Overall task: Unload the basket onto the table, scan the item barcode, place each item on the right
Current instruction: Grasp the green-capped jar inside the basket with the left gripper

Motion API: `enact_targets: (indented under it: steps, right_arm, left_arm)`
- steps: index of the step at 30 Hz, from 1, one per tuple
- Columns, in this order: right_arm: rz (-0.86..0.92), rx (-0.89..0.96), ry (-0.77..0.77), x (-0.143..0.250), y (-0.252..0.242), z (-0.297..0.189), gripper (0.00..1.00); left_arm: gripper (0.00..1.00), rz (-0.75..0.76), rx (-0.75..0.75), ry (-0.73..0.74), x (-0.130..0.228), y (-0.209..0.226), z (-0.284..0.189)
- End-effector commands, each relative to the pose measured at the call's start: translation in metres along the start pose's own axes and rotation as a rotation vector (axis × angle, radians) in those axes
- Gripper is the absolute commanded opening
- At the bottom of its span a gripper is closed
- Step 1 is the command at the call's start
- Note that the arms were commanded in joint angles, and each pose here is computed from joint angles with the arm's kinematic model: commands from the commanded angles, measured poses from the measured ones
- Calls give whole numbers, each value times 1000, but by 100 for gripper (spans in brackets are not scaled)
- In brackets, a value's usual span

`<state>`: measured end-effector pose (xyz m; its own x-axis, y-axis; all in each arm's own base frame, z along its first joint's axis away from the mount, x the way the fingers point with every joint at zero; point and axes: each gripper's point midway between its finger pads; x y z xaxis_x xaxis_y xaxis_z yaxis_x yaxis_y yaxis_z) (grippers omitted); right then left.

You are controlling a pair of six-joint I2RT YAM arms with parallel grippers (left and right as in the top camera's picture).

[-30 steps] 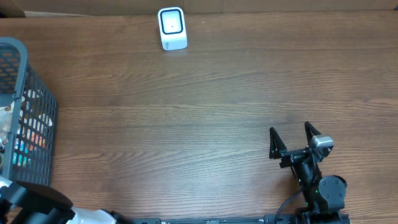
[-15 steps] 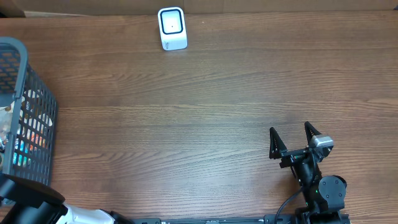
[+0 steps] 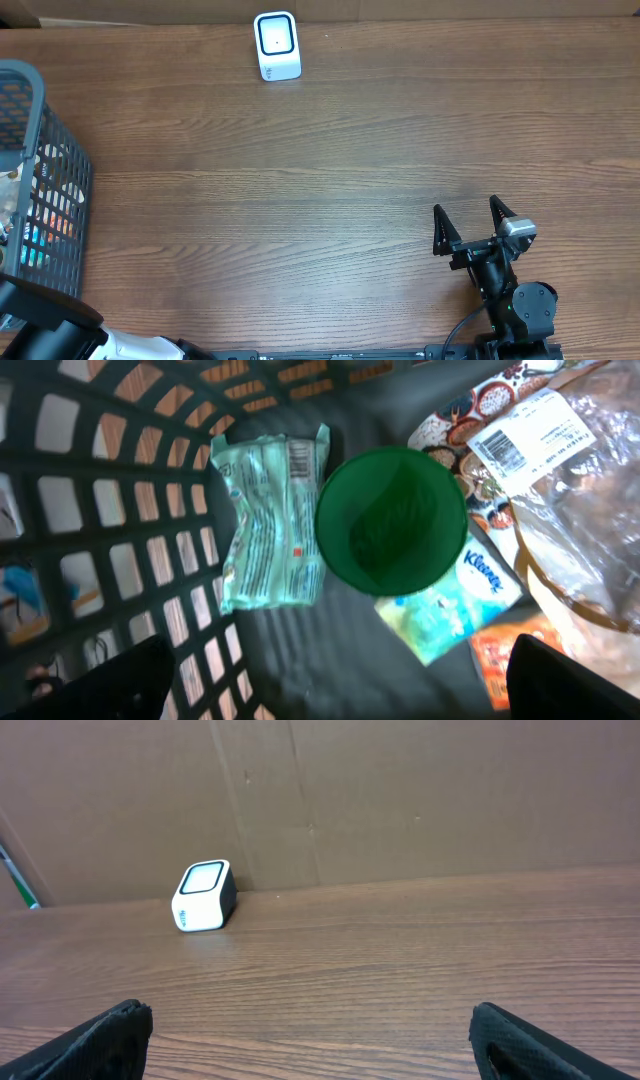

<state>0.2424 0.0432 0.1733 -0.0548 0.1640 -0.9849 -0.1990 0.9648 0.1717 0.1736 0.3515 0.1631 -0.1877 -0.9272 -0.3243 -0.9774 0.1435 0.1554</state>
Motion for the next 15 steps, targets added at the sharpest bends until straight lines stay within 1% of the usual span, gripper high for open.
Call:
enact_targets:
  steps: [1, 5, 10, 15]
  right_arm:
    - [3, -1, -4, 2, 0, 0, 100]
    - [3, -1, -4, 2, 0, 0, 100]
    - [3, -1, -4, 2, 0, 0, 100]
    - [3, -1, -4, 2, 0, 0, 100]
  left_arm:
    - [90, 56, -26, 2, 1, 4, 14]
    - [90, 75, -9, -9, 0, -2, 23]
    - [90, 114, 47, -23, 0, -14, 35]
    - [93, 112, 49, -34, 1, -16, 42]
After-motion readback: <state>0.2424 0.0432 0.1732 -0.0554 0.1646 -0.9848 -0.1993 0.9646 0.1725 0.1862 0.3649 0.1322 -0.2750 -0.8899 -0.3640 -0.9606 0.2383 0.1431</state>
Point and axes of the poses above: each gripper's point midway between its finger pads, its own z axis out along the fingers, its own y axis along the line the jaws close on, x = y × z
